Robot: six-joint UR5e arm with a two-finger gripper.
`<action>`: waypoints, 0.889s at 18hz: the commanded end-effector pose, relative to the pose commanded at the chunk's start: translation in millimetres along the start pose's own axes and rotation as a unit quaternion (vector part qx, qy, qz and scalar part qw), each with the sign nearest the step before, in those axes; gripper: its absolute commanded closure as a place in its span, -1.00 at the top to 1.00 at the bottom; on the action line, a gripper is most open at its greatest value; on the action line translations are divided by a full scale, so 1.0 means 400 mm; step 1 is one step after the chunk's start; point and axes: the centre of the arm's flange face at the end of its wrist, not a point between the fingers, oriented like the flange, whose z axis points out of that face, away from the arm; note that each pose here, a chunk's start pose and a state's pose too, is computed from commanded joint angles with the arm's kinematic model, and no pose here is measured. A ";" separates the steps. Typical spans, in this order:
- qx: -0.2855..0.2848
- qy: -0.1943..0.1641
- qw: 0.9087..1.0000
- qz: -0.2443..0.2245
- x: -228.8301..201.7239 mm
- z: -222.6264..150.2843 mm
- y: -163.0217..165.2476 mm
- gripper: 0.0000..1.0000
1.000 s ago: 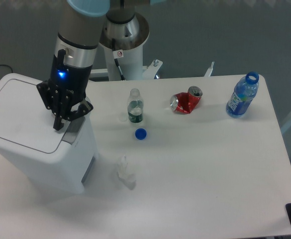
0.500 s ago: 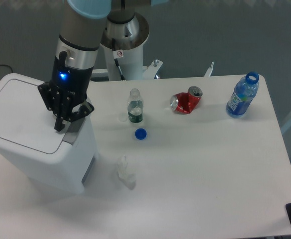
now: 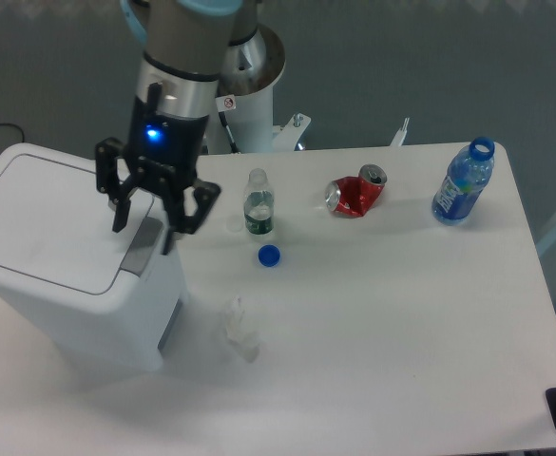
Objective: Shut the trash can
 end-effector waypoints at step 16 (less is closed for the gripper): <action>-0.177 -0.054 0.975 0.123 -0.589 0.209 0.343 1.00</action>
